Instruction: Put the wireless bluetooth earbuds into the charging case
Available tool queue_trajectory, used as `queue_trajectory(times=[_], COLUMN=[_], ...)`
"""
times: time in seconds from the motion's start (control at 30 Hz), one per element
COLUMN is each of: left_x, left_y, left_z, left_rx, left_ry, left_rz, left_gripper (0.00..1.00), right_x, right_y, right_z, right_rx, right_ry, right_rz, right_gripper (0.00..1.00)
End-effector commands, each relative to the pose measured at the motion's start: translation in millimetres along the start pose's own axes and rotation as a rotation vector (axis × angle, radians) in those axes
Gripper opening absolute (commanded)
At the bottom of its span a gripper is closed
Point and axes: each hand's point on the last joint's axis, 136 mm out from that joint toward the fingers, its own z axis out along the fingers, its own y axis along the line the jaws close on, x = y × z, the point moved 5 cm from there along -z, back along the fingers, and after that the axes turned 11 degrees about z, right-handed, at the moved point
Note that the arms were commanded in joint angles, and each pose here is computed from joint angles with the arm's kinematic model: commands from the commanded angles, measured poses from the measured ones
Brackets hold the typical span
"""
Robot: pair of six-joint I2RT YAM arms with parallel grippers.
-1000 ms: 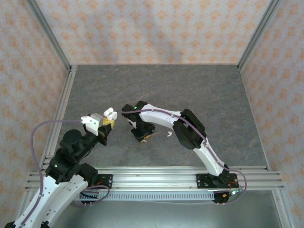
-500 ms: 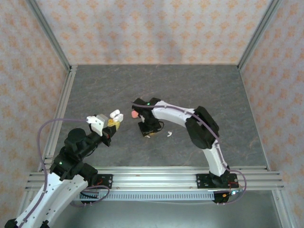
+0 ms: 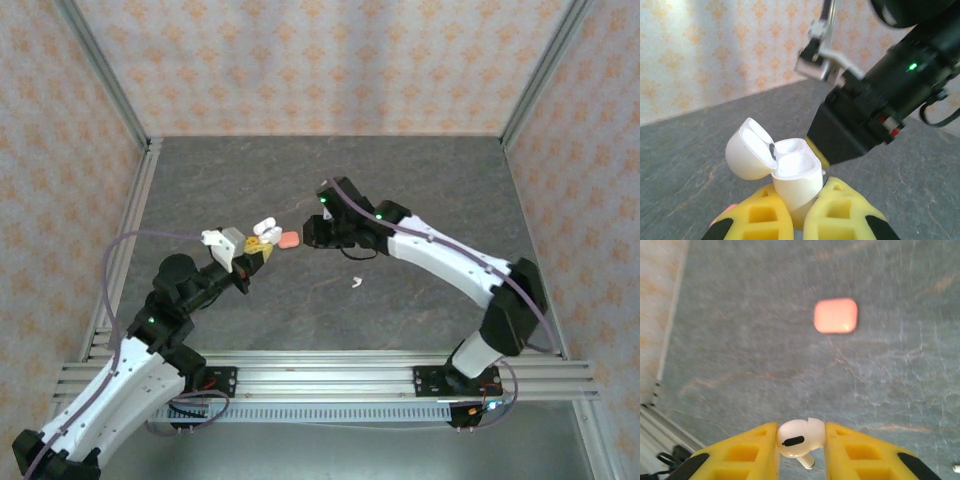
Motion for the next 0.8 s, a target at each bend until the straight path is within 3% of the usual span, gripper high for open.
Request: queue_trajectory(times=[0.0, 0.27, 0.43, 0.77], left_x=[-30.4, -48.3, -60.0, -66.3], left_y=[-0.7, -5.1, -8.0, -8.0], left_z=[7.3, 43.1, 58.5, 67.2], left_rx=[-0.011, -0.031, -0.020, -0.038], left_ry=[-0.139, -0.169, -0.197, -0.202], left_rz=[0.103, 0.194, 0.206, 0.191], left_gripper=[0.00, 0.00, 0.00, 0.00], right_x=[-23.4, -37.2, -36.9, -28.6], right_y=[16.0, 35.1, 53.7, 67.1], right_z=[-38.5, -100.2, -114.5, -100.1], right_rx=[-0.115, -0.334, -0.469, -0.580], right_ry=[-0.199, -0.394, -0.387, -0.341], right_rz=[0.048, 0.098, 0.098, 0.122], right_gripper=[0.28, 0.29, 0.29, 0.28])
